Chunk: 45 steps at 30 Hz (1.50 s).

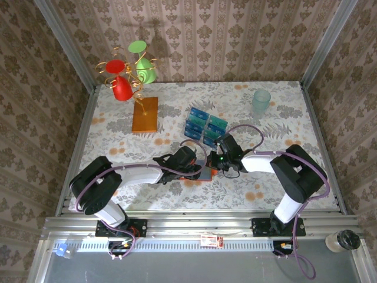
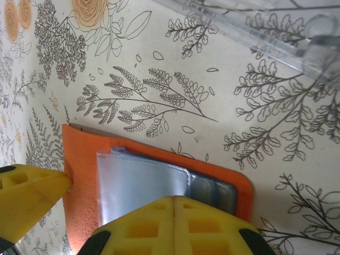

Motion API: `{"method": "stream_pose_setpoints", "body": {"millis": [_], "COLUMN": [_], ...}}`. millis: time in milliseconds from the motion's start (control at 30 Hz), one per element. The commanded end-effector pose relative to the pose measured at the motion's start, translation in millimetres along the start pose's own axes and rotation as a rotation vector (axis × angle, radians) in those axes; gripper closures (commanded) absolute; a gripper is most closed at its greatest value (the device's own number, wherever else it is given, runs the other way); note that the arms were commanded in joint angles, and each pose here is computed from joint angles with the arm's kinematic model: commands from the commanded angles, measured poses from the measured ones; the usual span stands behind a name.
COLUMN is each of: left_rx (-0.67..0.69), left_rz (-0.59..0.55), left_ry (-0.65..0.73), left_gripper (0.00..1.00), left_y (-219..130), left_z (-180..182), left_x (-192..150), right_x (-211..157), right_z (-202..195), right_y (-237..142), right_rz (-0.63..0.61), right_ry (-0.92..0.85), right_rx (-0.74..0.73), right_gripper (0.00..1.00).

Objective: Put the credit cards into the card holder

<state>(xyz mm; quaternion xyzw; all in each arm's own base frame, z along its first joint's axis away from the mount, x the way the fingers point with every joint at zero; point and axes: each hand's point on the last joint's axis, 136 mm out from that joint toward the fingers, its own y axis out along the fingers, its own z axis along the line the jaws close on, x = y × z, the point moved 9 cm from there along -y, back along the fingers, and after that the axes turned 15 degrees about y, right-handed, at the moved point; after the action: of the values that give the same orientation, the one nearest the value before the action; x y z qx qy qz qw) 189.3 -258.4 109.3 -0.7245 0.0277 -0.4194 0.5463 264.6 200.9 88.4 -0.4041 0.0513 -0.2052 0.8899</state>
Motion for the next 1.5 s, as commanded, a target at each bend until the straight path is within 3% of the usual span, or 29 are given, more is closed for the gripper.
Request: {"method": "stream_pose_setpoints", "body": {"millis": [0, 267, 533, 600, 667, 800, 1133, 1467], "left_rx": [0.008, 0.014, 0.040, 0.040, 0.041, 0.041, 0.042, 0.045], "left_rz": [0.003, 0.026, 0.060, 0.059, 0.059, 0.054, 0.055, 0.053], "left_ry": [0.028, 0.044, 0.045, 0.040, 0.038, 0.033, 0.033, 0.034], "left_gripper": [0.28, 0.27, 0.38, 0.40, 0.42, 0.43, 0.48, 0.47], "left_y": [3.0, 6.6, 10.6, 10.9, 11.3, 11.6, 12.7, 12.1], "left_z": [-3.0, -3.4, 0.2, 0.3, -0.3, -0.6, -1.1, -1.4], "left_x": [3.0, 0.7, -10.8, -11.4, -12.1, -12.5, -14.4, -14.5], "right_x": [-4.7, -5.2, -3.9, -2.9, -1.3, 0.4, -1.7, -3.1], "right_z": [-1.7, 0.4, 7.4, 12.3, 17.3, 21.9, 11.9, 10.8], "right_y": [7.5, 10.0, 5.9, 1.1, -6.8, -19.0, -13.8, 3.6], "right_rz": [0.038, 0.046, 0.049, 0.042, 0.020, -0.011, -0.007, 0.071], "right_ry": [0.010, 0.014, 0.008, 0.000, -0.011, -0.023, 0.002, 0.006], "right_rx": [-0.020, -0.011, 0.013, 0.024, 0.033, 0.037, 0.025, 0.051], "right_gripper": [1.00, 1.00, 1.00, 0.86, 0.65, 0.55, 0.53, 0.66]}}
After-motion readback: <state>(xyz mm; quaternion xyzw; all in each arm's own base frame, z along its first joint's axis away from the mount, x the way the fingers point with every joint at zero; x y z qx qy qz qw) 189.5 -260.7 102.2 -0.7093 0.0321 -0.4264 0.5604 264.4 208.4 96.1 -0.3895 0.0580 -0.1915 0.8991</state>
